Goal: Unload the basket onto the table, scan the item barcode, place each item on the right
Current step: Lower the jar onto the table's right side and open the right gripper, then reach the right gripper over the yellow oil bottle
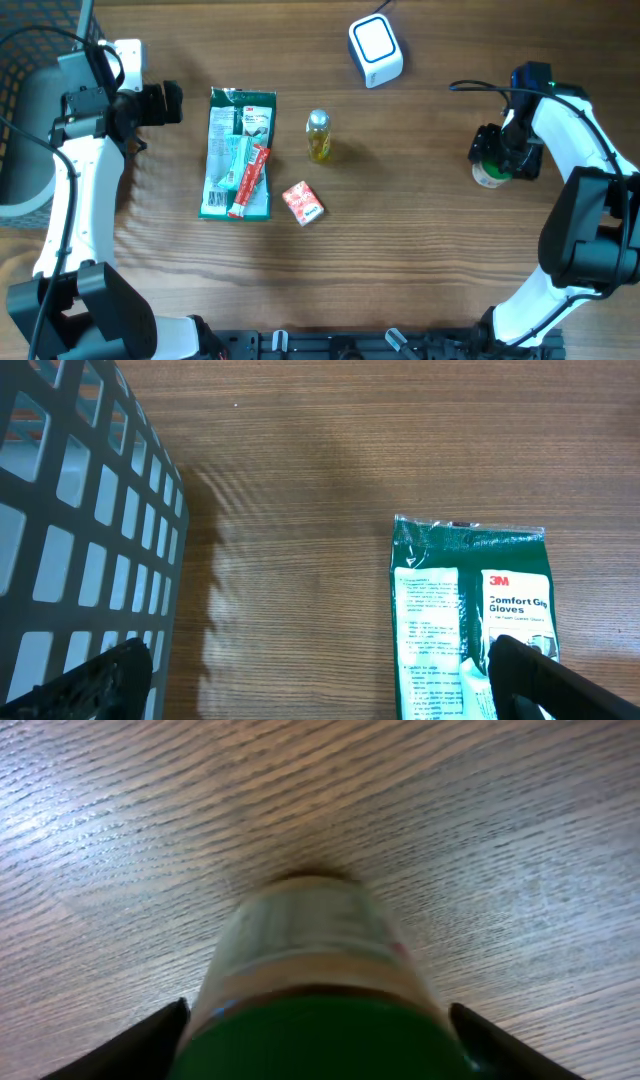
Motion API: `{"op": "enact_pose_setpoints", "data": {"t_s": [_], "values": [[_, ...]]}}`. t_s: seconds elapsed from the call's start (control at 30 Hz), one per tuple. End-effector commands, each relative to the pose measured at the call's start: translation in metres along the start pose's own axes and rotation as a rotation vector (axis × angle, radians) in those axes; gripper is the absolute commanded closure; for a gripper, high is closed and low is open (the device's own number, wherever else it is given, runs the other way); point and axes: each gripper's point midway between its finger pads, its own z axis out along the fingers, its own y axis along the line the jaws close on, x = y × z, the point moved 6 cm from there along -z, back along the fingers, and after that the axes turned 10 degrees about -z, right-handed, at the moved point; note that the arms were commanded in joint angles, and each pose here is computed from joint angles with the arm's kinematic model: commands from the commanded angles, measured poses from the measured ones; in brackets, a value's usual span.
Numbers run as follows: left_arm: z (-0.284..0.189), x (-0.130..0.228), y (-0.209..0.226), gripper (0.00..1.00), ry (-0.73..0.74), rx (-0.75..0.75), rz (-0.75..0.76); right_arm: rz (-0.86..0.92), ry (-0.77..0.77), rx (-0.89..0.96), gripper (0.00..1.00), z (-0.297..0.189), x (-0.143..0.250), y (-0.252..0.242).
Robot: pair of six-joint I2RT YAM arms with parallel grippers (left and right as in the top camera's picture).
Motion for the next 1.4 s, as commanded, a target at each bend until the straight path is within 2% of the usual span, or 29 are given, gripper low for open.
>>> {"op": "enact_pose_setpoints", "data": {"t_s": [0.0,0.13,0.23,0.3,0.4,0.5,0.63,0.73,0.9,1.03,1.13,1.37], "values": [[-0.007,-0.008,-0.001,0.00,-0.029,0.010,0.017,0.014,-0.015,0.020,0.00,-0.012,-0.004,-0.004],[-0.007,-0.008,-0.001,0.00,-0.029,0.010,0.017,0.017,-0.082,0.035,0.00,-0.051,-0.016,-0.008],[-0.007,-0.008,-0.001,0.00,-0.029,0.010,0.017,0.014,-0.161,0.018,0.00,-0.107,-0.025,-0.006],[-0.007,-0.008,-0.001,0.00,-0.029,0.010,0.017,-0.041,-0.190,-0.054,0.01,-0.134,-0.024,0.005],[-0.007,-0.007,-0.001,0.00,-0.026,0.010,0.016,-0.216,-0.236,-0.284,0.01,-0.163,-0.015,0.043],[-0.007,-0.007,-0.001,0.00,-0.026,0.010,0.017,-0.261,-0.208,-0.401,0.02,-0.167,-0.005,0.070],[-0.007,-0.007,-0.001,0.00,-0.026,0.010,0.016,-0.221,-0.155,-0.419,0.02,-0.161,0.006,0.099],[-0.007,-0.007,-0.001,0.00,-0.026,0.010,0.017,-0.253,-0.181,-0.439,0.03,-0.165,0.011,0.138],[-0.007,-0.007,-0.001,0.00,-0.026,0.010,0.016,-0.310,-0.268,-0.397,0.03,-0.174,0.021,0.188],[-0.007,-0.007,-0.001,0.00,-0.026,0.010,0.016,-0.346,-0.353,-0.463,0.03,-0.212,0.035,0.224],[-0.007,-0.007,-0.001,0.00,-0.026,0.010,0.016,-0.347,-0.469,-0.419,0.01,-0.233,0.042,0.246],[-0.007,-0.007,-0.001,0.00,-0.026,0.010,0.016,-0.312,-0.602,-0.248,0.00,-0.218,0.059,0.292]]}}
